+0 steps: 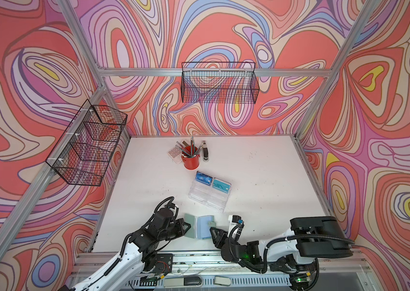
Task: Put the credit cards into the card holder
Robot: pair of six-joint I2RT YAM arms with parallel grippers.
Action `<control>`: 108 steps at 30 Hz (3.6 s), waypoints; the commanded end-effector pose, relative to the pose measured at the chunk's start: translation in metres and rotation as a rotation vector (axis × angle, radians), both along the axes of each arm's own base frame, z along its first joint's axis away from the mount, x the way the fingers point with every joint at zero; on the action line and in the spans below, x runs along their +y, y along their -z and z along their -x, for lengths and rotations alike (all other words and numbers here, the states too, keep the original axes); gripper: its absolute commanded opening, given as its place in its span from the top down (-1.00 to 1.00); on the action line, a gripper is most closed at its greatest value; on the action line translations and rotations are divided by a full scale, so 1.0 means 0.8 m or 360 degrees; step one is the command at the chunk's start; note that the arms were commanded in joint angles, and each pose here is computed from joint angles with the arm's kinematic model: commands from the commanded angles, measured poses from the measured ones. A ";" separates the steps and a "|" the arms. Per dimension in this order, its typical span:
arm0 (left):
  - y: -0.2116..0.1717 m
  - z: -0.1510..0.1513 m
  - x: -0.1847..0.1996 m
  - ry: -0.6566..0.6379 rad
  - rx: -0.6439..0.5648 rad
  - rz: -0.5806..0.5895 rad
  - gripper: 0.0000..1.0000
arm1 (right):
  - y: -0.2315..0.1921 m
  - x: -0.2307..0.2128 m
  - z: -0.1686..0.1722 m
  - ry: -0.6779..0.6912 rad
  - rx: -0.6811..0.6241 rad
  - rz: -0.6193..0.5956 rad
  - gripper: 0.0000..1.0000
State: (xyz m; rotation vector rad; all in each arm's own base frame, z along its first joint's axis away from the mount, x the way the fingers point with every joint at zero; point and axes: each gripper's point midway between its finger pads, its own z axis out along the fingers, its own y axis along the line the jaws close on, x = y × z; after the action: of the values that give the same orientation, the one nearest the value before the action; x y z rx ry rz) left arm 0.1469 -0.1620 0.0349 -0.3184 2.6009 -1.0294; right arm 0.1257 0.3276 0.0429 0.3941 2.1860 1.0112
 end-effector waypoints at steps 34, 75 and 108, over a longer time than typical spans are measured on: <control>-0.006 0.013 0.024 0.0135 -0.0090 -0.0236 0.37 | -0.012 0.064 -0.036 -0.0268 -0.0161 0.0652 0.06; -0.005 0.017 0.020 0.0137 -0.0079 -0.0174 0.31 | -0.045 -0.020 -0.065 -0.0068 -0.0130 0.0635 0.18; -0.005 0.016 0.027 0.0106 -0.0085 -0.0208 0.22 | 0.008 0.046 -0.048 -0.0315 -0.0014 0.0614 0.30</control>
State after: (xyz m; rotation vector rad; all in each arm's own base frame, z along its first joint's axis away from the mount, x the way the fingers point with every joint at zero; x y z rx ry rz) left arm 0.1336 -0.1425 0.0377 -0.1593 2.6283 -0.8802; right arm 0.1612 0.3662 0.0330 -0.0162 2.3879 0.6854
